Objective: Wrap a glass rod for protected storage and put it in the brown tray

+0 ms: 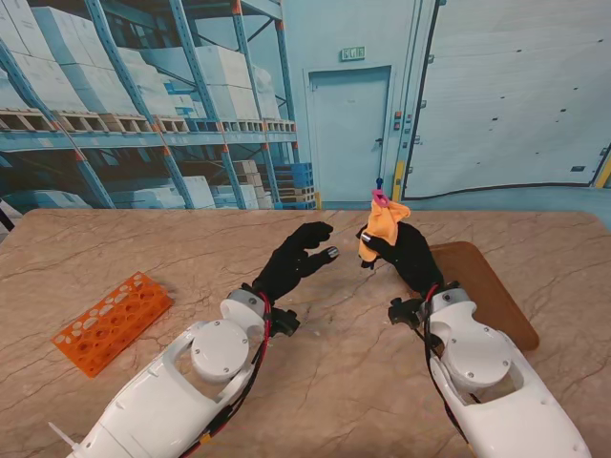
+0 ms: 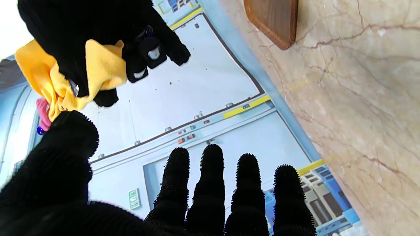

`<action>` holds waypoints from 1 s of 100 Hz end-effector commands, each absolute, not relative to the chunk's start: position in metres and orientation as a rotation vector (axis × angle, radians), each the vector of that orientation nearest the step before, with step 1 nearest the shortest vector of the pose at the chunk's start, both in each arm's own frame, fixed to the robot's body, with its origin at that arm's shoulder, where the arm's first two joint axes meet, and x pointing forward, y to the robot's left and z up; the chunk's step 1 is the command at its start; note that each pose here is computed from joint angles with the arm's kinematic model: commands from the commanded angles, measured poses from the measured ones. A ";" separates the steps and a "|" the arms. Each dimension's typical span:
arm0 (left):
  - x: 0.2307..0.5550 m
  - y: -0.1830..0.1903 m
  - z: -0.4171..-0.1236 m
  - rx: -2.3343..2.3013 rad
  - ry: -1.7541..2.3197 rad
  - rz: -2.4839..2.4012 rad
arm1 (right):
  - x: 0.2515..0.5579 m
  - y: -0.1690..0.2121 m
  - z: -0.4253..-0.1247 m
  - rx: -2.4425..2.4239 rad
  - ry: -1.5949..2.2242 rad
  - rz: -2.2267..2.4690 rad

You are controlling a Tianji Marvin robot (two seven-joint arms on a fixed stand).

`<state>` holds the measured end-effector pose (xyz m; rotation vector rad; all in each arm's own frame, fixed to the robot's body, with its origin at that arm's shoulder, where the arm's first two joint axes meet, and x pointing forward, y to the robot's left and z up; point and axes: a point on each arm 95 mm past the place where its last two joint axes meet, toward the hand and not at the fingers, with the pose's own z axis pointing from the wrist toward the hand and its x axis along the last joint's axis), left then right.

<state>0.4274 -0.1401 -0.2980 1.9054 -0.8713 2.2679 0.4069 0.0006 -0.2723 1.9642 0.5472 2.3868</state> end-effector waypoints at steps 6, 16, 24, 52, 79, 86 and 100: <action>0.426 -0.124 -0.292 1.882 -0.927 2.278 | 0.407 -0.014 -0.264 1.860 0.601 2.358; 0.425 -0.110 -0.285 1.864 -1.026 2.274 | 0.407 -0.028 -0.260 1.753 0.696 2.283; 0.425 -0.099 -0.280 1.853 -1.103 2.281 | 0.407 -0.038 -0.258 1.673 0.773 2.220; 0.421 -0.067 -0.273 1.826 -1.267 2.300 | 0.417 -0.081 -0.270 1.359 1.068 1.883; 0.416 -0.040 -0.273 1.849 -1.386 2.296 | 0.428 -0.105 -0.299 1.268 1.234 1.525; 0.413 -0.036 -0.273 1.858 -1.365 2.303 | 0.431 -0.111 -0.312 1.225 1.276 1.445; 0.408 -0.028 -0.273 1.860 -1.375 2.329 | 0.433 -0.124 -0.336 1.165 1.322 1.307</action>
